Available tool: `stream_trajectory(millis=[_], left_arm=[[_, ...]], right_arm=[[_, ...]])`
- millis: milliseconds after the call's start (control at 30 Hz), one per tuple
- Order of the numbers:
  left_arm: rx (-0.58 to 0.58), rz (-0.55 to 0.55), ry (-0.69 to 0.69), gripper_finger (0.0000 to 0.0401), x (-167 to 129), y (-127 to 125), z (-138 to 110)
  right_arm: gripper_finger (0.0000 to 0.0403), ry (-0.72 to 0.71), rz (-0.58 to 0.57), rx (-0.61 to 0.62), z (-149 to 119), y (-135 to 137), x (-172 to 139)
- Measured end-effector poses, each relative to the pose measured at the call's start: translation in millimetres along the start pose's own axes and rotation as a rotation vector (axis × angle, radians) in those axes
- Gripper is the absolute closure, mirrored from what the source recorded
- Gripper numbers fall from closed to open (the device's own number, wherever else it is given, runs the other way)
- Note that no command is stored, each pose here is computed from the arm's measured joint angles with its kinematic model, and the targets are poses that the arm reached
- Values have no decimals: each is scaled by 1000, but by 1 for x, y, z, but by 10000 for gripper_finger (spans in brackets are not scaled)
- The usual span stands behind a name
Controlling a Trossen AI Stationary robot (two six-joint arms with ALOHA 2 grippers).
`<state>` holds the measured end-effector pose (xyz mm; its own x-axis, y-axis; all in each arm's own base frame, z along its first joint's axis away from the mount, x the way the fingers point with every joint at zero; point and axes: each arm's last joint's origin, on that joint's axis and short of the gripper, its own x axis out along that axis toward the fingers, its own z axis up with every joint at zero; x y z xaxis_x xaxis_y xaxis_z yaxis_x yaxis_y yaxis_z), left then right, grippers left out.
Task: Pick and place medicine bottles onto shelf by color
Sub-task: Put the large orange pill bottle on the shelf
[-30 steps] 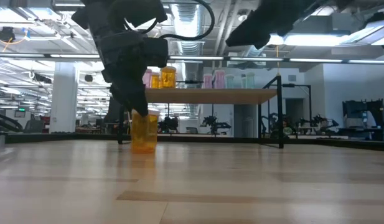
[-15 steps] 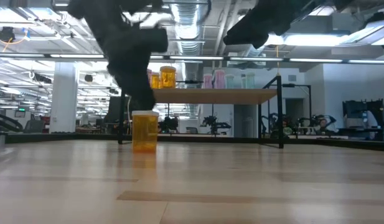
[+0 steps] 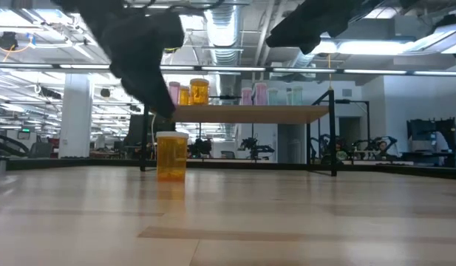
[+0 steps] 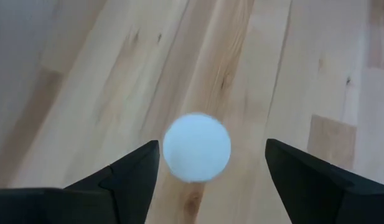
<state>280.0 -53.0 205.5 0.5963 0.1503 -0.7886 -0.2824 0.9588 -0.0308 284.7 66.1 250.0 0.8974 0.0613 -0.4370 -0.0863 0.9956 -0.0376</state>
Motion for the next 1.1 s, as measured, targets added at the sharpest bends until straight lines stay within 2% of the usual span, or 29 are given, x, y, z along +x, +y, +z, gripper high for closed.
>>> stream_trajectory(millis=[233, 333, 567, 967, 1100], left_arm=[[-86, -19, -27, 123, 17, 7, -23], [-94, -45, -79, 123, 18, 5, -21], [-97, -28, -79, 123, 21, 8, -20], [-77, 11, -43, 123, 42, 6, -27], [-64, 22, -47, 134, 43, 7, -26]], right_arm=[[269, -11, 1, 3, 1, 0, 0], [269, -16, 1, 4, 2, 0, 0], [269, -27, 1, 2, 3, 0, 0], [269, -30, 1, -5, 3, 0, 0], [269, -29, 1, -4, 3, 0, 0]])
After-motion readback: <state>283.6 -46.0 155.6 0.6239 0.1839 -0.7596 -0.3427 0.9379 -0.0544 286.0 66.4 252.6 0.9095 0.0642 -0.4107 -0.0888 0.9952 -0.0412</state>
